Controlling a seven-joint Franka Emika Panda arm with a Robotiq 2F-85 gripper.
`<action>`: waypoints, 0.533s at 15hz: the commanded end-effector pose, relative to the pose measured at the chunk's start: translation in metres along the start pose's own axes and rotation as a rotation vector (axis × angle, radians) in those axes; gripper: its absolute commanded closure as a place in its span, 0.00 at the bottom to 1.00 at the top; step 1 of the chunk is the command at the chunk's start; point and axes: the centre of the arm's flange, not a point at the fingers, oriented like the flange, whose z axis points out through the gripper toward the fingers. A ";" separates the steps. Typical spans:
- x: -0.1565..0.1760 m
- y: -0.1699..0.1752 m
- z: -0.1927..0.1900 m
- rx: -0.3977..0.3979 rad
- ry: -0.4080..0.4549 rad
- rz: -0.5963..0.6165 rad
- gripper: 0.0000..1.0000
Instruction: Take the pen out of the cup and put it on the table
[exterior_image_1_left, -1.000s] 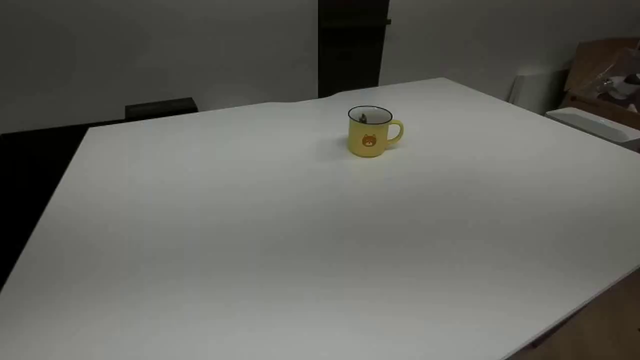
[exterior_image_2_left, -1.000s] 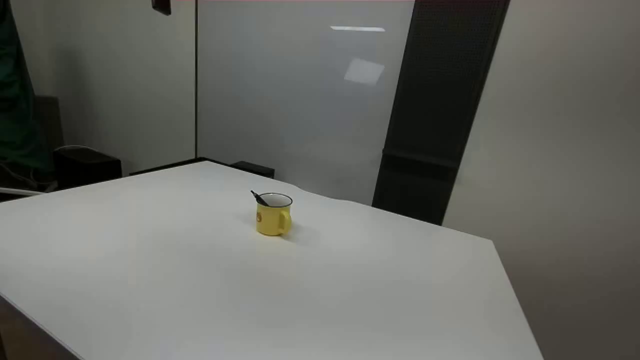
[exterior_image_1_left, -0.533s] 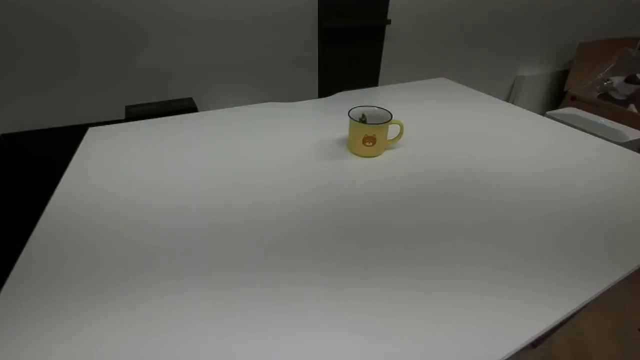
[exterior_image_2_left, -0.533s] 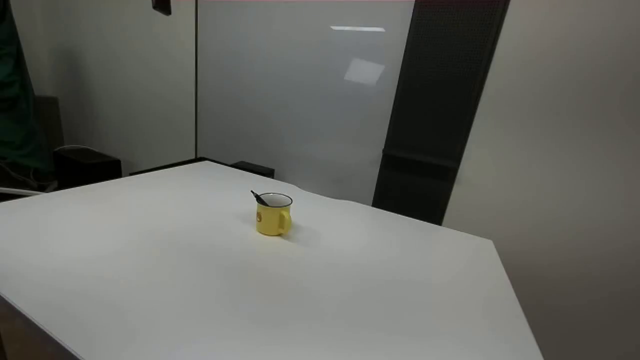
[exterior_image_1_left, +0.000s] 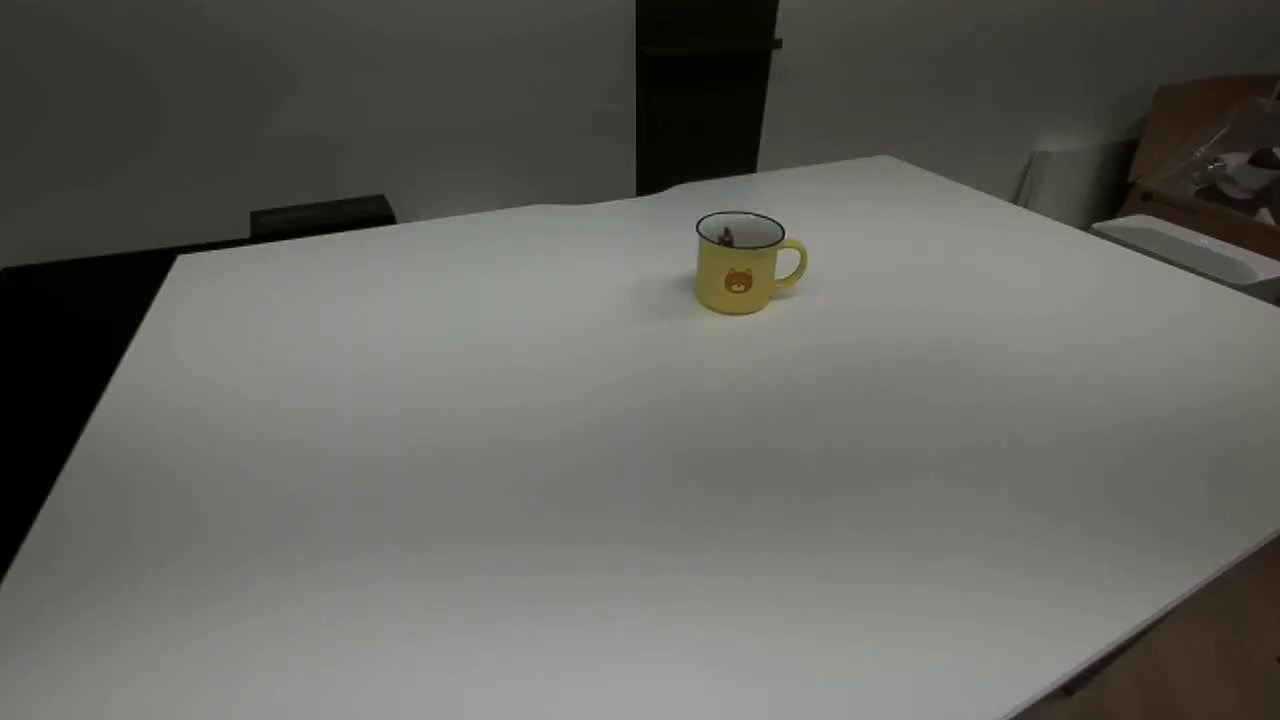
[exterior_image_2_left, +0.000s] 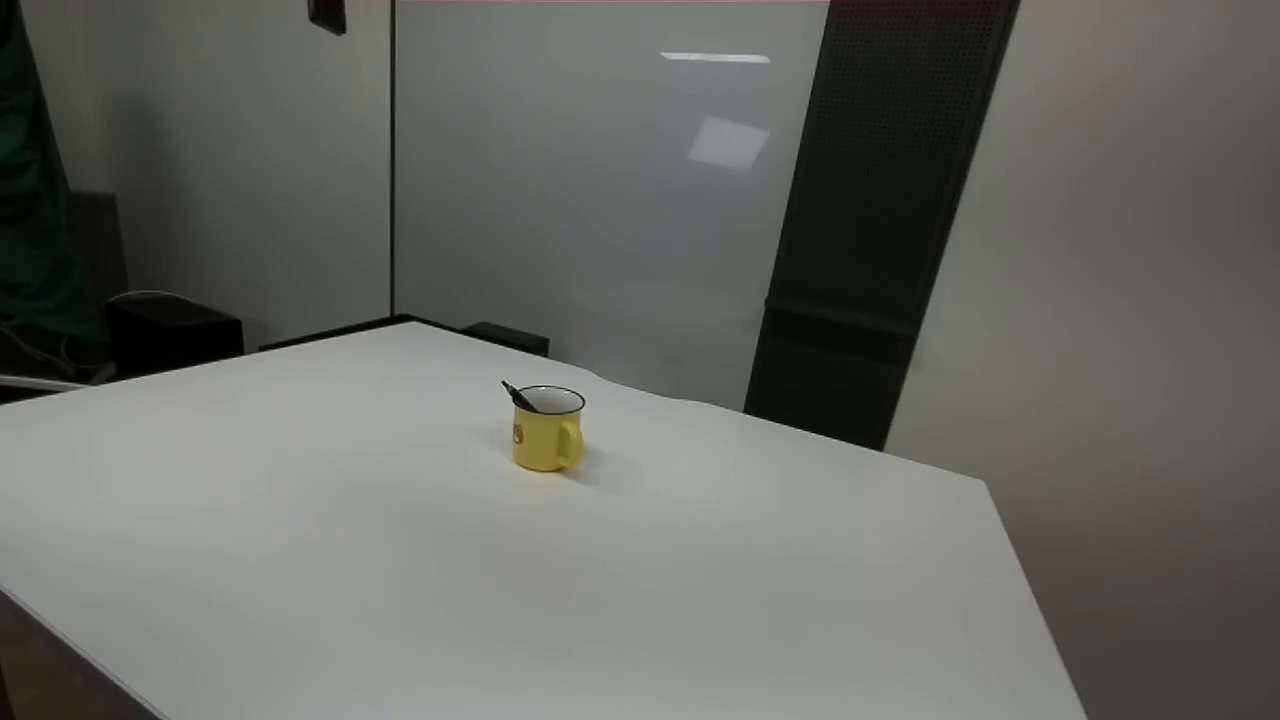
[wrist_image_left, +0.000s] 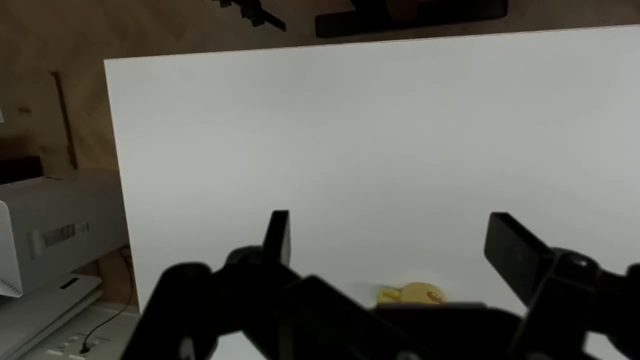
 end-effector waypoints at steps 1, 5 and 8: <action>0.037 -0.001 0.013 0.001 0.023 0.036 0.00; 0.096 -0.009 0.044 0.059 0.099 0.031 0.00; 0.138 -0.017 0.070 0.127 0.113 0.038 0.00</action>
